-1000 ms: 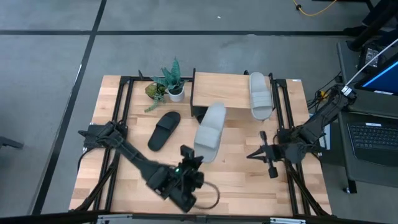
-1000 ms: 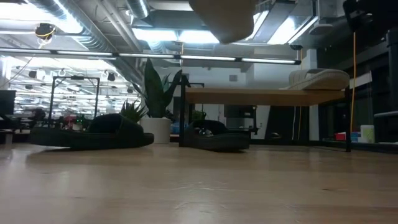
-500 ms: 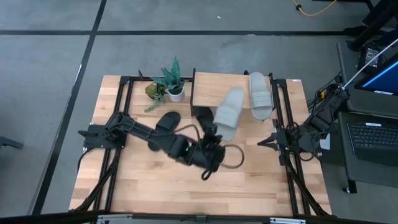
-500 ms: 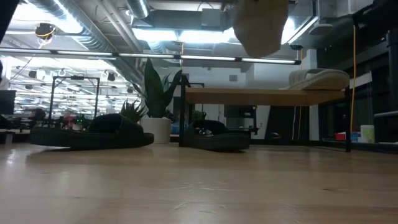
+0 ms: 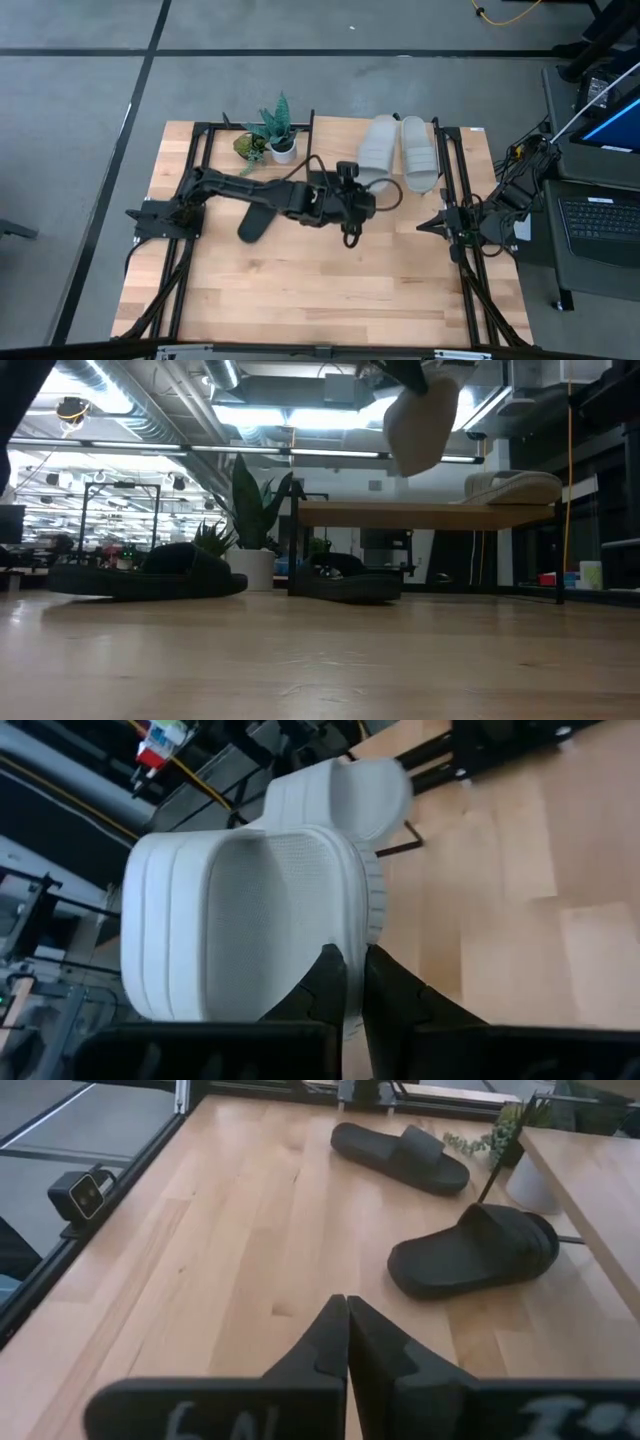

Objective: Pick and place slides into the shelf
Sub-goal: Put the gray slipper on the shelf

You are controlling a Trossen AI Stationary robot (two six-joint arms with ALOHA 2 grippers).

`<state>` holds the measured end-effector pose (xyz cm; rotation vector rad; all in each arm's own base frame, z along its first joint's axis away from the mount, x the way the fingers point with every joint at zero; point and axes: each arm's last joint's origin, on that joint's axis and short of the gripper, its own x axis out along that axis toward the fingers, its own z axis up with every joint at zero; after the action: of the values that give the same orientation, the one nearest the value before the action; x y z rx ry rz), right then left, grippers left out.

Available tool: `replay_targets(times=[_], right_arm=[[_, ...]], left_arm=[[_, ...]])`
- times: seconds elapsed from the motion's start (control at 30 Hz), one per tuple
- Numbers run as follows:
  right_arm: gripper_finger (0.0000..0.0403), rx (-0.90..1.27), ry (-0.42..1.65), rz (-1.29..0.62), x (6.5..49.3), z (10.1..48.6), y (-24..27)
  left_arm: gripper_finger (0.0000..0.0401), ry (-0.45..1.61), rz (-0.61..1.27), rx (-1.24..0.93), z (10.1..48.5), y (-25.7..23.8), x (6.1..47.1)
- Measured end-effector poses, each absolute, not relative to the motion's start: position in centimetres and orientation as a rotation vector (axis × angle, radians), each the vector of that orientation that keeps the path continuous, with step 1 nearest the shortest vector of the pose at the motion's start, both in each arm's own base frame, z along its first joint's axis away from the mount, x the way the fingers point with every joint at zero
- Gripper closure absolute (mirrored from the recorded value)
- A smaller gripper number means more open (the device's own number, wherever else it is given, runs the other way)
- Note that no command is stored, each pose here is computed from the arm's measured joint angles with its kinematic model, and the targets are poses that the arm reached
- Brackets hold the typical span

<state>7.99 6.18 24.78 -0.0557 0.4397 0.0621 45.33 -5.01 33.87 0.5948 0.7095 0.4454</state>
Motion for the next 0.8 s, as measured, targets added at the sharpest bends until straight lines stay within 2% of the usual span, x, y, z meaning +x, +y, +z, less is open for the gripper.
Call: replay_targets(times=[0.43,0.67,0.8], right_arm=[[0.0397,-0.051,0.436,0.065,8.1,24.8,6.3],[0.0397,-0.051,0.437,0.065,8.1,24.8,6.3],[0.0397,-0.03,0.438,0.06,8.1,24.8,6.3]], left_arm=[[0.0391,0.713,0.458,0.493,33.8,-2.0,45.7],[0.0392,0.69,0.413,0.468,33.8,-2.1,45.9],[0.0393,0.73,0.4,0.486,32.6,-2.1,46.4]])
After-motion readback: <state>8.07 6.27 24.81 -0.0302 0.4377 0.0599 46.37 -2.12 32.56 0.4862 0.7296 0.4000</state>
